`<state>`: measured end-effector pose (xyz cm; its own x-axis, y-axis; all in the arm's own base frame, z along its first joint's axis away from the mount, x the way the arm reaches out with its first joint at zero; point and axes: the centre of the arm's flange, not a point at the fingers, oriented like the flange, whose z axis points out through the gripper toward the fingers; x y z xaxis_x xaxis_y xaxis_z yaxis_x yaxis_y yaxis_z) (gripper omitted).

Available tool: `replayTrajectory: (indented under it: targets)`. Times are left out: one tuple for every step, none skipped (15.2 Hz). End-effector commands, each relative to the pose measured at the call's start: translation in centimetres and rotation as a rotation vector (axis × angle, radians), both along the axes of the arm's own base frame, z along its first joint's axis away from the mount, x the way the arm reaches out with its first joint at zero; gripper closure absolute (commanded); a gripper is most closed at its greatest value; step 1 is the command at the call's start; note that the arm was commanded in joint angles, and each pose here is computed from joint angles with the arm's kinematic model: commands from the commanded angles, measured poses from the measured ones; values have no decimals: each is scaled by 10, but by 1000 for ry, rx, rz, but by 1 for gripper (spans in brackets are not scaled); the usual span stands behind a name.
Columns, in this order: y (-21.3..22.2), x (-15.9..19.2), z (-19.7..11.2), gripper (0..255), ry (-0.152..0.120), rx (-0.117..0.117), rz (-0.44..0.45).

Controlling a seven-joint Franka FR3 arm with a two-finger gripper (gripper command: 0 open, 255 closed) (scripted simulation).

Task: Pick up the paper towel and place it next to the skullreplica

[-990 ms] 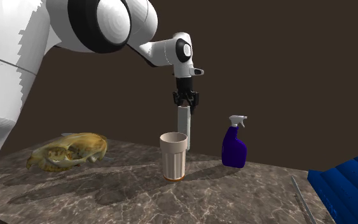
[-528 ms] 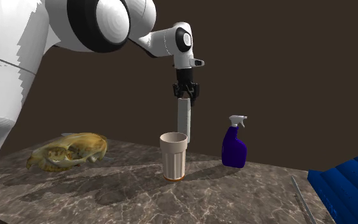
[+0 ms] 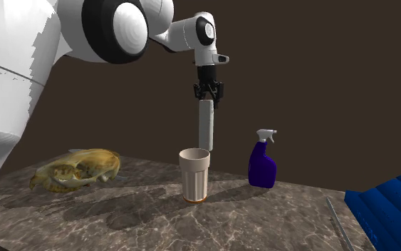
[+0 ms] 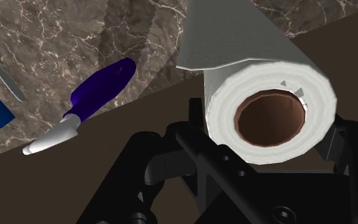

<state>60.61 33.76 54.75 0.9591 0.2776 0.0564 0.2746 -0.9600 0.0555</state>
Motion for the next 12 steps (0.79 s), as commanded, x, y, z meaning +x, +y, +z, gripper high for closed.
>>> replayTrajectory:
  targets:
    - [-1, 0, 10, 255, 0, 0, 0]
    - [-1, 0, 15, 255, 0, 0, 0]
    - [-1, 0, 21, 255, 0, 0, 0]
    - [-1, 0, 26, 255, 0, 0, 0]
    - [-1, 0, 31, 255, 0, 0, 0]
    - [-1, 0, 37, 255, 0, 0, 0]
    - [-1, 0, 42, 255, 0, 0, 0]
    - [-1, 0, 47, 255, 0, 0, 0]
    - [-1, 0, 52, 255, 0, 0, 0]
    - [-1, 0, 58, 255, 0, 0, 0]
    - [-1, 0, 63, 255, 0, 0, 0]
    - [-1, 0, 68, 255, 0, 0, 0]
